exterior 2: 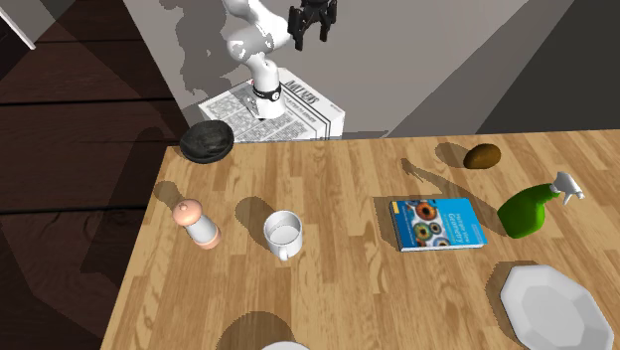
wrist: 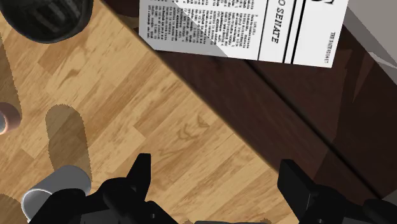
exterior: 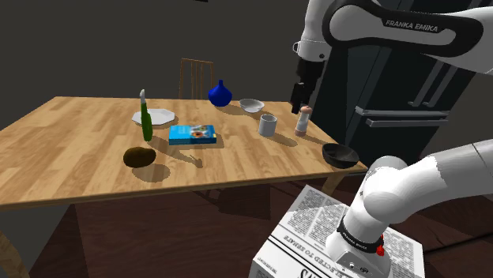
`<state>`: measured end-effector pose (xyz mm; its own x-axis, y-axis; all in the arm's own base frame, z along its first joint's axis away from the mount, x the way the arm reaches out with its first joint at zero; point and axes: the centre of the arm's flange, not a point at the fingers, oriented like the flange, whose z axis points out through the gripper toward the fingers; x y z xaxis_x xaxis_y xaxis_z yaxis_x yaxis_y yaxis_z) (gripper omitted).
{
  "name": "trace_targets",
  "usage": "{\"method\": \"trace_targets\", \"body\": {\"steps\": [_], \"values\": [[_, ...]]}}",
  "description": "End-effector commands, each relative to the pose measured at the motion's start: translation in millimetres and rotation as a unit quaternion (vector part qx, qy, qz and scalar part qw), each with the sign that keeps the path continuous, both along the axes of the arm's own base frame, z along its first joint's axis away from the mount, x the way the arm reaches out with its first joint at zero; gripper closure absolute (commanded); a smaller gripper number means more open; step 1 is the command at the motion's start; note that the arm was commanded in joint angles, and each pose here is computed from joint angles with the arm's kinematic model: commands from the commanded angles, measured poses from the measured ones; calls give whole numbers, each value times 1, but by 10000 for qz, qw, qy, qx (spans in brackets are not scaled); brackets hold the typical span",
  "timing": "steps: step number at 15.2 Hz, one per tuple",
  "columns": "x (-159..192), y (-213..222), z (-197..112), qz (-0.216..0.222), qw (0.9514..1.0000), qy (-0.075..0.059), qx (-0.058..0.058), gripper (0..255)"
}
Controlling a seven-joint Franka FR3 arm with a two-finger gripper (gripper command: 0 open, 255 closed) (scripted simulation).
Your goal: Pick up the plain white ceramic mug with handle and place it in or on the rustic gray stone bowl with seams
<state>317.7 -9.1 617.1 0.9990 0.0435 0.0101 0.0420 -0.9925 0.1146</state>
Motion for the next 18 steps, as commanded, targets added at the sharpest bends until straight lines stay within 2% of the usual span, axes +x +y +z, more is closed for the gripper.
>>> {"method": "trace_targets", "body": {"steps": [1,18], "values": [[0,0,0,0,10000,0,0,0],[125,-152,-109,-83,9994,-224,255,0]]}}
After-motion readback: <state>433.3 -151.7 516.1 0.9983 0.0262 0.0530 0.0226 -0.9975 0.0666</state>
